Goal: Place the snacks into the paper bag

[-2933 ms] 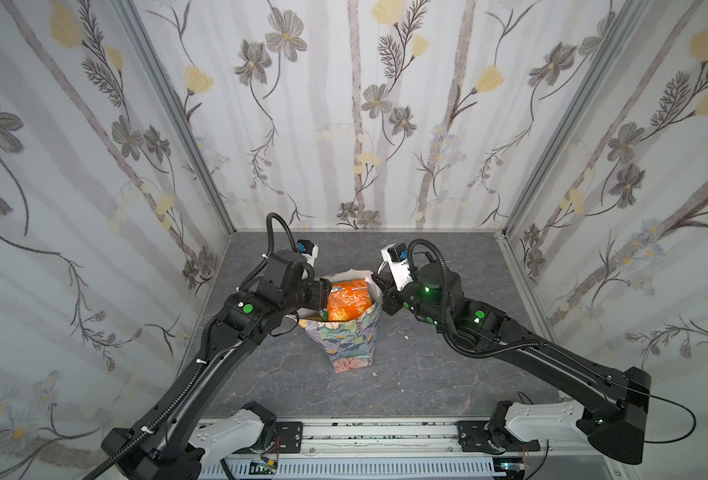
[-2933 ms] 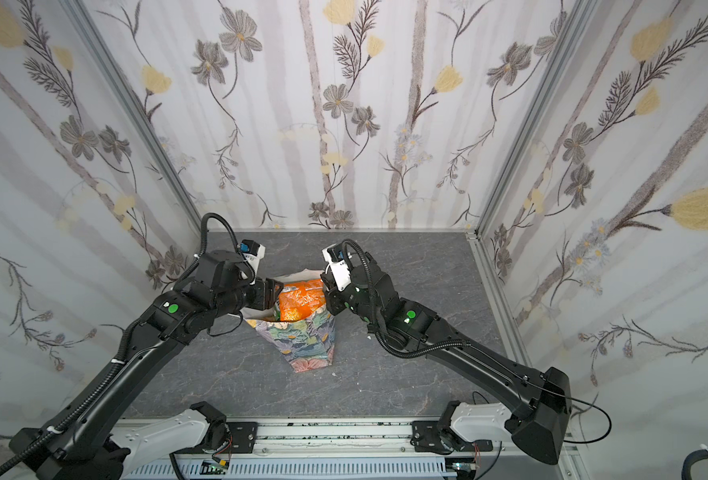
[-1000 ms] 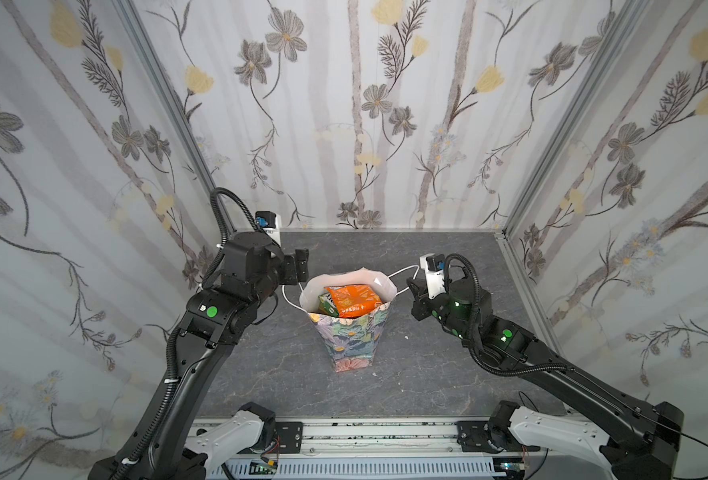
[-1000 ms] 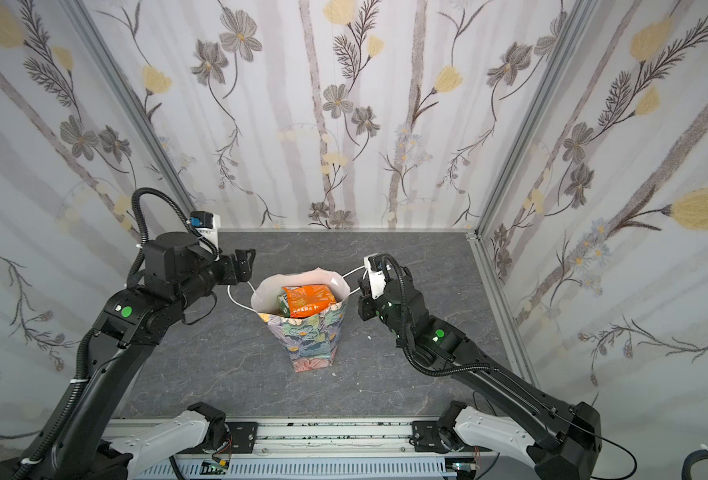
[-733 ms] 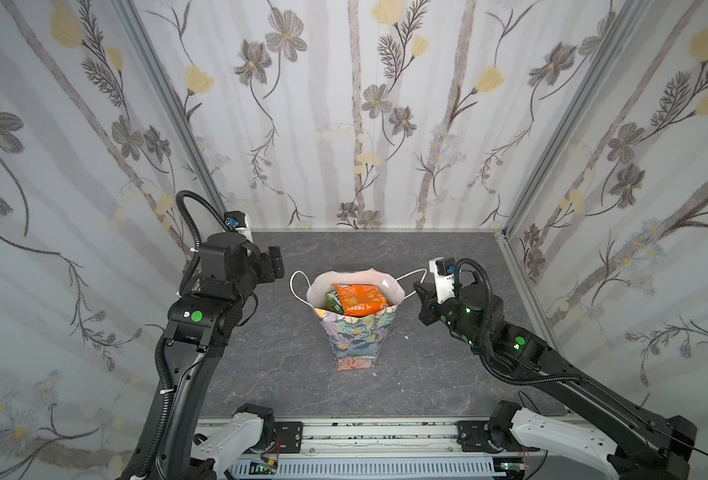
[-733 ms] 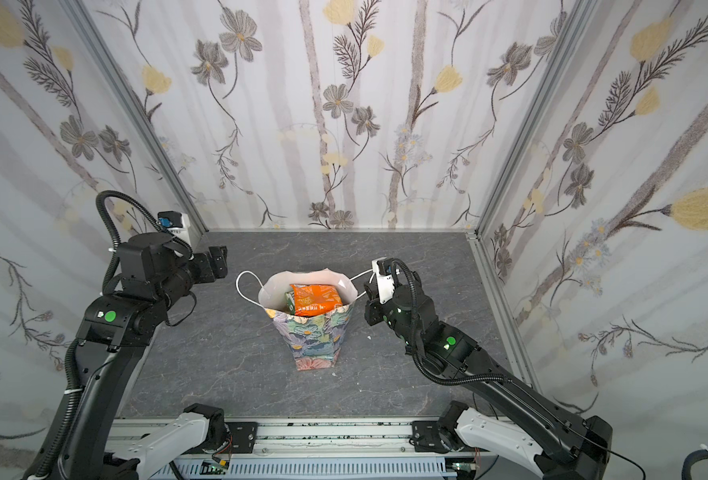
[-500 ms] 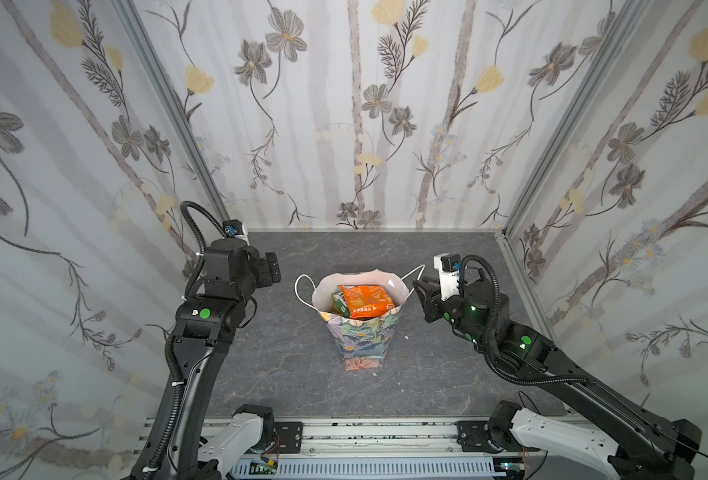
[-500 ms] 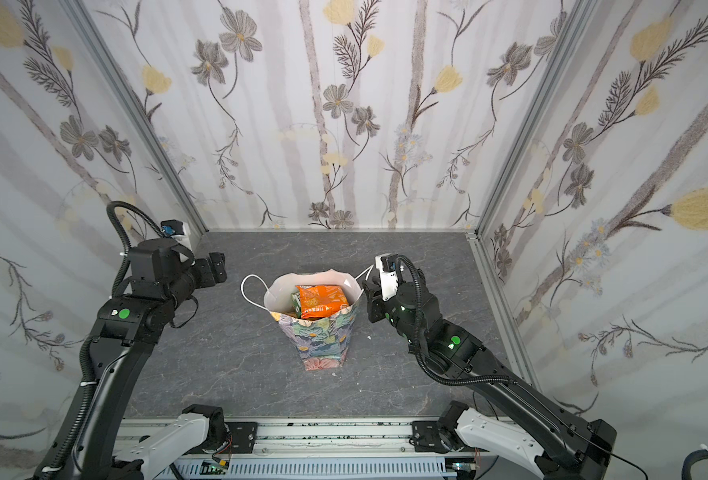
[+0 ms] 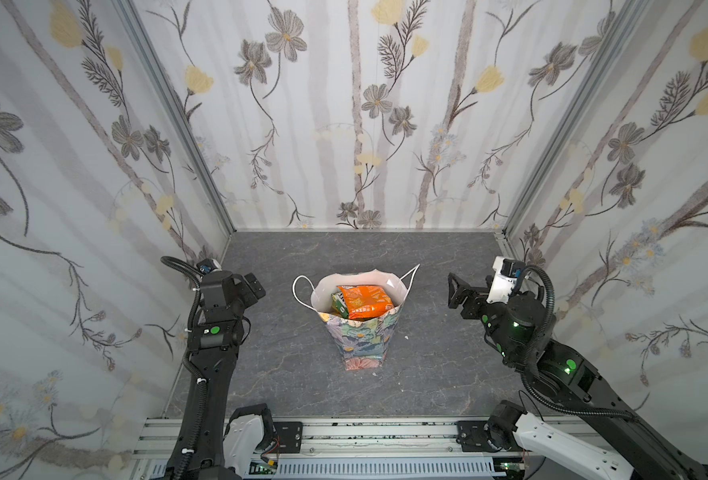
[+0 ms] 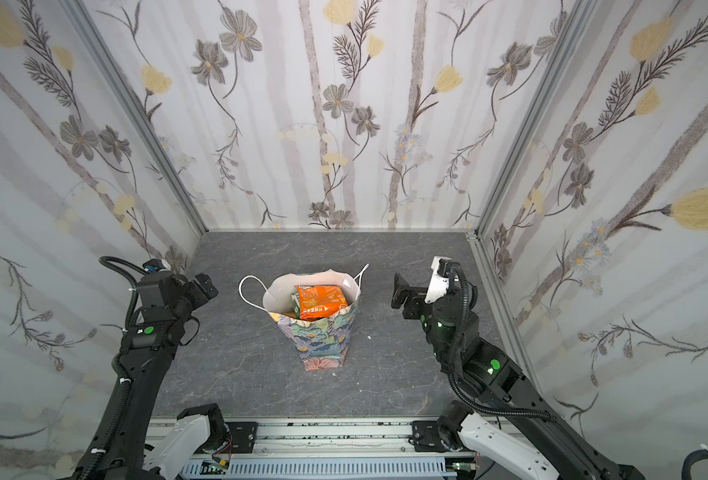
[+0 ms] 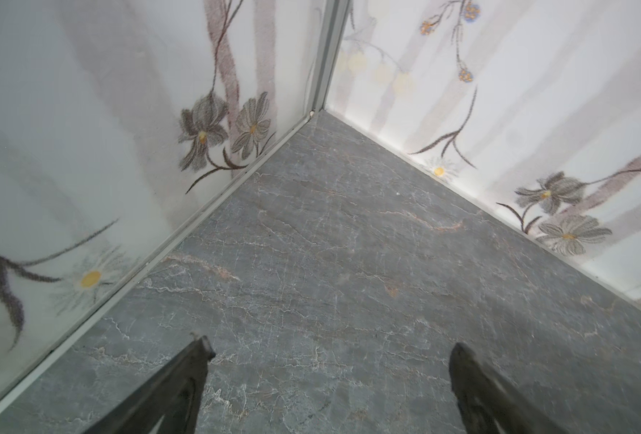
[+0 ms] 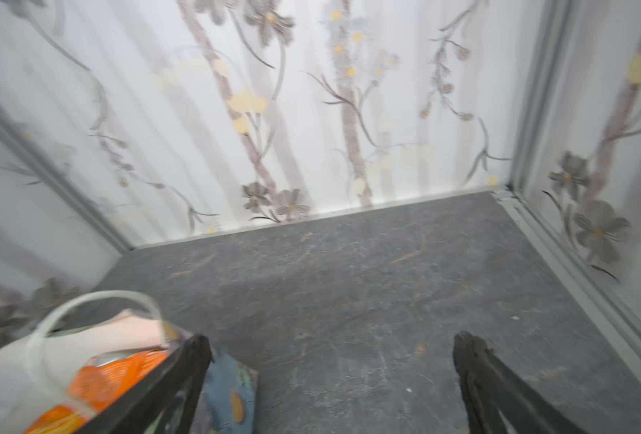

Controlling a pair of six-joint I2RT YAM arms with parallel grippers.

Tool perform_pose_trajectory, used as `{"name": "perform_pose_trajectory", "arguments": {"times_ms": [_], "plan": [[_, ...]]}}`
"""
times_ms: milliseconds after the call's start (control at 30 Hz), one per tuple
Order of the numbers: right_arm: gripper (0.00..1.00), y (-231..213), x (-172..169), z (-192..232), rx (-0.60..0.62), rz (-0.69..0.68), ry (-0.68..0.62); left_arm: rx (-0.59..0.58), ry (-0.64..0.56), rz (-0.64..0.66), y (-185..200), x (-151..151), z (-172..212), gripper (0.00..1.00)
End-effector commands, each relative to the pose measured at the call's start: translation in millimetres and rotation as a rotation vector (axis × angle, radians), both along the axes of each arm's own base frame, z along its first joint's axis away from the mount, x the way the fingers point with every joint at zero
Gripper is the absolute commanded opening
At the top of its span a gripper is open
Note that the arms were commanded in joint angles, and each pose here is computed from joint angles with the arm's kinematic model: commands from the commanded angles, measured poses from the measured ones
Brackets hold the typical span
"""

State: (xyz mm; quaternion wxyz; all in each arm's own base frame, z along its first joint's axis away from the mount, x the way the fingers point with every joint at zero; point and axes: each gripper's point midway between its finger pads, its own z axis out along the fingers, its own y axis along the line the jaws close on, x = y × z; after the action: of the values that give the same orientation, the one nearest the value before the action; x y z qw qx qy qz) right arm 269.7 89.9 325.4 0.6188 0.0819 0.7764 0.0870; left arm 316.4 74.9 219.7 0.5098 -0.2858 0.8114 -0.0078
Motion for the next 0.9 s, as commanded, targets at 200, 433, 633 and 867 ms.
{"name": "perform_pose_trajectory", "arguments": {"times_ms": [200, 433, 633, 867], "plan": [[1.0, -110, 63, -126, -0.125, -0.417, 0.195, 0.133, -0.264, 0.358, 55, -18, -57, 1.0], [0.99, -98, 85, -163, -0.177, -0.313, 0.061, 0.184, -0.331, 0.028, 10, 28, -75, 1.0], [0.99, -106, 96, -149, -0.297, -0.305, -0.107, 0.235, -0.307, -0.262, -48, 74, -85, 1.0], [1.0, -114, 84, -179, -0.243, -0.27, -0.139, 0.298, -0.396, -0.258, -56, 51, -85, 1.0]]}}
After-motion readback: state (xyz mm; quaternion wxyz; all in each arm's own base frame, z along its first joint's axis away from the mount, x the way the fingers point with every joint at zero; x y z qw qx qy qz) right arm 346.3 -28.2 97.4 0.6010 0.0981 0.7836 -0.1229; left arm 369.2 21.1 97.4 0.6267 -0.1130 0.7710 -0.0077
